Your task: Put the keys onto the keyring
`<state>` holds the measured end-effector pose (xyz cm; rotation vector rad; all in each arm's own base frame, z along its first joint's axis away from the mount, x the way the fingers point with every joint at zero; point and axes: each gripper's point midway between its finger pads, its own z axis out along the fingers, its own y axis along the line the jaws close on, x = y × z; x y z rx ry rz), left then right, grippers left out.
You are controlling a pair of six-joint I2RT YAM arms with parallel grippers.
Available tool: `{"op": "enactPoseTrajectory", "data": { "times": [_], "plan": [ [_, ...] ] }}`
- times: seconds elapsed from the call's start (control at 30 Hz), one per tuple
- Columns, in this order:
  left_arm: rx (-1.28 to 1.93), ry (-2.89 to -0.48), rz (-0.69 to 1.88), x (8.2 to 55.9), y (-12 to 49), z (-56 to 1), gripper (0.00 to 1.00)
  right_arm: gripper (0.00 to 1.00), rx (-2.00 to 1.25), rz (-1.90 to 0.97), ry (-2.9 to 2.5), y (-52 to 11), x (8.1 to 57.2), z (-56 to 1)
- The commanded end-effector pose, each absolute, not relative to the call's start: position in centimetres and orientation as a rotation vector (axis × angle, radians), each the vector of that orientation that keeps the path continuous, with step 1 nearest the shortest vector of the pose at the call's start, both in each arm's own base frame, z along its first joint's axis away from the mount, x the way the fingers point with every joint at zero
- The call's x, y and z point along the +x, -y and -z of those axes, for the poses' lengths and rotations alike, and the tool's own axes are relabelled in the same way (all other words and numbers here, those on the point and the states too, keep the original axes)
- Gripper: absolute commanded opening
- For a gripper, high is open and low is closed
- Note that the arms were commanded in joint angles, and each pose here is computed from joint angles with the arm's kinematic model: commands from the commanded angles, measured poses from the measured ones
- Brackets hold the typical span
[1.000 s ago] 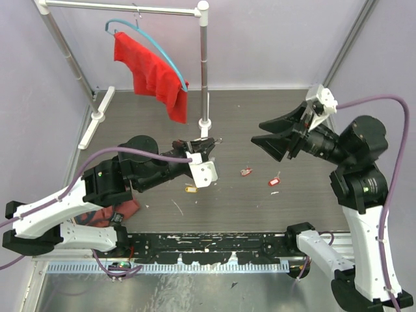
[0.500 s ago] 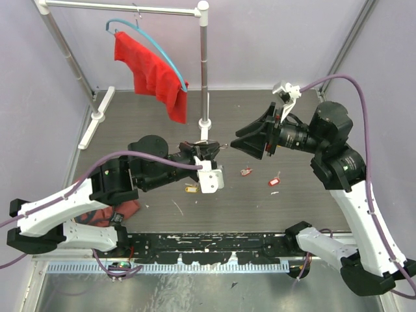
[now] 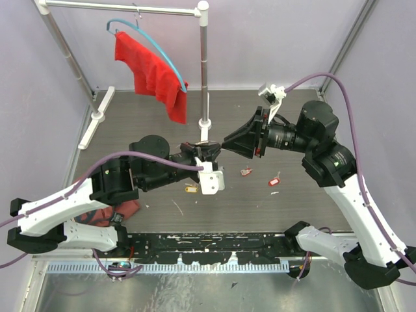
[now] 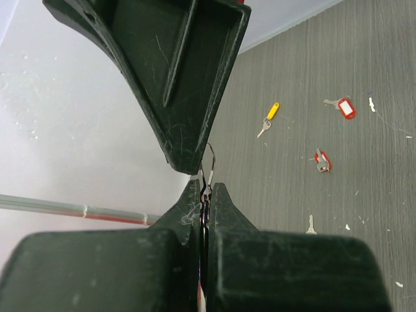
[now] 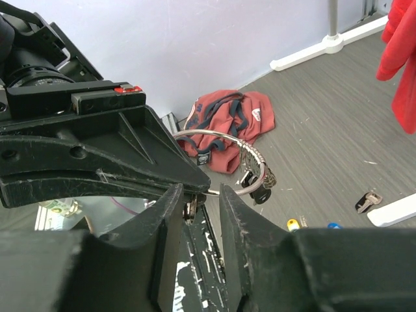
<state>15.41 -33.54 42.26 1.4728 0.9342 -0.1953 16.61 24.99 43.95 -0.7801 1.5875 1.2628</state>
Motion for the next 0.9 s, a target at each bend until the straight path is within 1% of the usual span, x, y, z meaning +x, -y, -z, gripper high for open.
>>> {"op": "enactPoseTrajectory", "data": {
  "times": [0.0, 0.03, 0.2, 0.23, 0.6, 0.63, 0.7, 0.73, 0.77, 0.87],
  "plan": [
    [1.444, -0.896, 0.207, 15.0, 33.3, -44.3, 0.00, 0.30, -0.794, -1.250, -1.539, -25.1, 16.4, -44.9],
    [1.444, -0.896, 0.206, 15.0, 33.3, -44.3, 0.00, 0.24, -0.794, -1.249, -1.538, -25.1, 16.3, -44.9],
    [1.439, -0.908, 0.192, 15.3, 33.3, -44.3, 0.00, 0.04, -0.793, -1.230, -1.506, -24.7, 16.0, -45.3],
    [1.435, -0.912, 0.188, 15.4, 33.2, -44.3, 0.00, 0.01, -0.793, -1.228, -1.498, -24.6, 15.9, -45.4],
    [1.400, -0.959, 0.148, 16.2, 32.8, -44.2, 0.00, 0.01, -0.726, -1.162, -1.411, -23.5, 16.0, -46.9],
    [1.400, -0.958, 0.150, 16.2, 32.8, -44.2, 0.00, 0.06, -0.724, -1.165, -1.406, -23.5, 16.0, -47.0],
    [1.398, -0.954, 0.159, 16.0, 32.8, -44.3, 0.00, 0.35, -0.725, -1.167, -1.409, -23.6, 16.1, -46.9],
    [1.397, -0.953, 0.165, 16.0, 32.8, -44.4, 0.00, 0.43, -0.728, -1.161, -1.403, -23.5, 16.0, -46.9],
    [1.393, -0.954, 0.170, 15.9, 32.8, -44.4, 0.00, 0.47, -0.723, -1.144, -1.398, -23.3, 16.0, -47.0],
    [1.356, -0.971, 0.178, 16.1, 32.4, -44.8, 0.00, 0.55, -0.644, -1.043, -1.367, -21.7, 16.7, -47.7]
  ]
}}
